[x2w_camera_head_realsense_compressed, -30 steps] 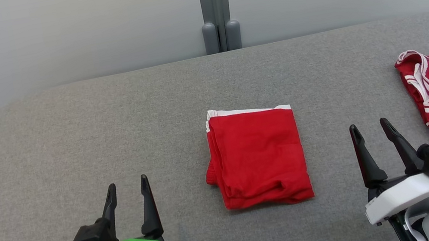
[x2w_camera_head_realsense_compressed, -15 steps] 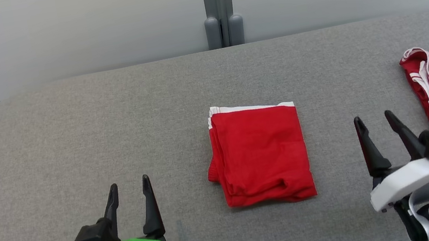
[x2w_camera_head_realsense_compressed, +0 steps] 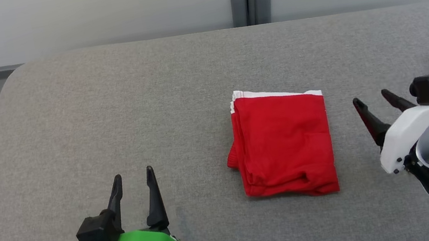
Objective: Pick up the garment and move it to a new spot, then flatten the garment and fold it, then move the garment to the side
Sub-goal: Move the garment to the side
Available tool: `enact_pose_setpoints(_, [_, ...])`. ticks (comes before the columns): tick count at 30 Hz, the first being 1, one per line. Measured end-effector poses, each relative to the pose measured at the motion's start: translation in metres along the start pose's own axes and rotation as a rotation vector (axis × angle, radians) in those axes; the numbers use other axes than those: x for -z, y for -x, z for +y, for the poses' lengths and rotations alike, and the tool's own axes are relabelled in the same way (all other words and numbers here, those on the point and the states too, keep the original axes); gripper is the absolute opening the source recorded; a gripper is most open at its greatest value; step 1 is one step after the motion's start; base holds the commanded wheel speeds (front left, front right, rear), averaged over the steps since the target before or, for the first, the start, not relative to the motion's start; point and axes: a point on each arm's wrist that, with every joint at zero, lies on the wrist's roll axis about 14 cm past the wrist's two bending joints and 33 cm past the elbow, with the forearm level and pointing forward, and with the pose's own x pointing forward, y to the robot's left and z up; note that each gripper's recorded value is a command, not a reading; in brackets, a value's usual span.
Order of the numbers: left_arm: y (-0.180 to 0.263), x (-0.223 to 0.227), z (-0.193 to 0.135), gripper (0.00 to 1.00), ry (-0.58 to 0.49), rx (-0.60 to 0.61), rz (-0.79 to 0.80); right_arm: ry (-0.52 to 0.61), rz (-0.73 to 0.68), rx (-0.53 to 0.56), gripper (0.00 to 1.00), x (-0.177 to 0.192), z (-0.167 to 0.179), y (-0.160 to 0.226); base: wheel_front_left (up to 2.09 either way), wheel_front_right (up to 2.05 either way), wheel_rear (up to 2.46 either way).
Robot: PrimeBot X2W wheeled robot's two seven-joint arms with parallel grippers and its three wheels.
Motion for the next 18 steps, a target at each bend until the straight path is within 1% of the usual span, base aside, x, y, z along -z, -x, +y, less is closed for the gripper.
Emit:
enact_pose_setpoints(6, [0.004,0.0,0.017,1.0,0.002,-0.056,0.003,-0.07,0.235,-0.068,1.0,0.052,0.017,-0.018,0.0,0.0,0.0])
enact_pose_setpoints(14, [0.01,0.002,0.035,1.0,-0.003,-0.119,0.011,-0.147,0.417,-0.127,1.0,0.096,0.042,-0.035,0.0,0.0,0.0])
enact_pose_setpoints(18, [0.014,0.002,0.043,1.0,-0.01,-0.142,0.013,-0.142,0.453,-0.142,1.0,0.103,0.048,-0.044,0.0,0.0,0.0])
